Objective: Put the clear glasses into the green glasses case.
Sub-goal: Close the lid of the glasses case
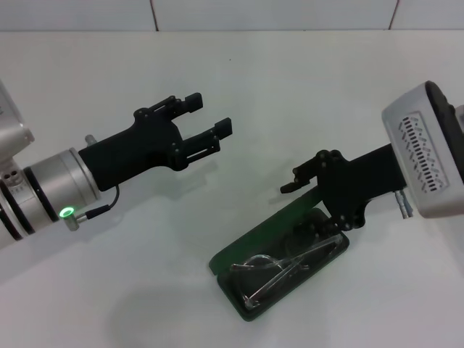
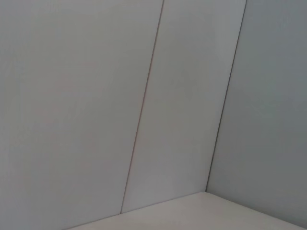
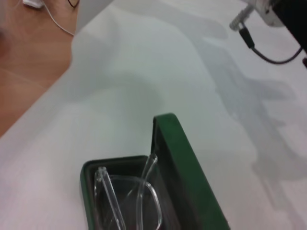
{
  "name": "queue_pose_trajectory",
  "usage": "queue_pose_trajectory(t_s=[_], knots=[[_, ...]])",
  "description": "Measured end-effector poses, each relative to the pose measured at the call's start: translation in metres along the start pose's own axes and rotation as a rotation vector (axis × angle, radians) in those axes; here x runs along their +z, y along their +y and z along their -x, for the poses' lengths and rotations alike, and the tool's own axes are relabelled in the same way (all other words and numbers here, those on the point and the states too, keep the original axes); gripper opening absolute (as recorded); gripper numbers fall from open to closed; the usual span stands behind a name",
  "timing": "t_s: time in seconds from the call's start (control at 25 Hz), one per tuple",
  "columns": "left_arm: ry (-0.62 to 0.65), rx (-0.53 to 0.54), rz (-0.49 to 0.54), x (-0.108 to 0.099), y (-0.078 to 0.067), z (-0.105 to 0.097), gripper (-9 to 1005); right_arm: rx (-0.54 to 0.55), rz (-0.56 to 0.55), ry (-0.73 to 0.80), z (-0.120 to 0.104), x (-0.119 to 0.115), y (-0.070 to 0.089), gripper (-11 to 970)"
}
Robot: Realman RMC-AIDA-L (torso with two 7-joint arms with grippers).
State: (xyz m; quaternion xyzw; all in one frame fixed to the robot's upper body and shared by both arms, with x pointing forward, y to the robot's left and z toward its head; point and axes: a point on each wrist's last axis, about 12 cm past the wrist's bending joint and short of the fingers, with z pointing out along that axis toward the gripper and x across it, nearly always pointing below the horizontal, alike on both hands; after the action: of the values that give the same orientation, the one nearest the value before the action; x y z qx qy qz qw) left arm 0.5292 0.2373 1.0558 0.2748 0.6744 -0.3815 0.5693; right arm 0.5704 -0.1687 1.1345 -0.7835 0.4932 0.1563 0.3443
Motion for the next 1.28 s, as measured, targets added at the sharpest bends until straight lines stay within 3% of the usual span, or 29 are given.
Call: queue_pose_trajectory(t_s=[0.12, 0.32, 0.56, 0.88, 1.04, 1.28], knots=[[0.000, 0.002, -0.001, 0.001, 0.000, 0.001, 758, 0.008, -0.004, 0.010, -0.002, 0.003, -0.001, 642], [0.000, 0.003, 0.001, 0.001, 0.001, 0.001, 758, 0.027, -0.024, 0.009, -0.003, 0.005, -0.004, 434], [-0.006, -0.001, 0.010, 0.001, 0.001, 0.000, 758, 0.057, -0.146, 0.008, -0.008, 0.008, -0.009, 203], [-0.029, -0.004, 0.035, 0.000, 0.004, 0.003, 758, 0.066, -0.322, 0.008, -0.015, 0.004, -0.008, 138], [-0.057, -0.010, 0.067, -0.004, 0.008, 0.006, 759, 0.074, -0.349, 0.028, -0.019, 0.004, -0.008, 132], [-0.173, -0.005, 0.193, -0.015, 0.012, -0.001, 759, 0.089, -0.391, 0.082, -0.025, 0.014, -0.004, 130]])
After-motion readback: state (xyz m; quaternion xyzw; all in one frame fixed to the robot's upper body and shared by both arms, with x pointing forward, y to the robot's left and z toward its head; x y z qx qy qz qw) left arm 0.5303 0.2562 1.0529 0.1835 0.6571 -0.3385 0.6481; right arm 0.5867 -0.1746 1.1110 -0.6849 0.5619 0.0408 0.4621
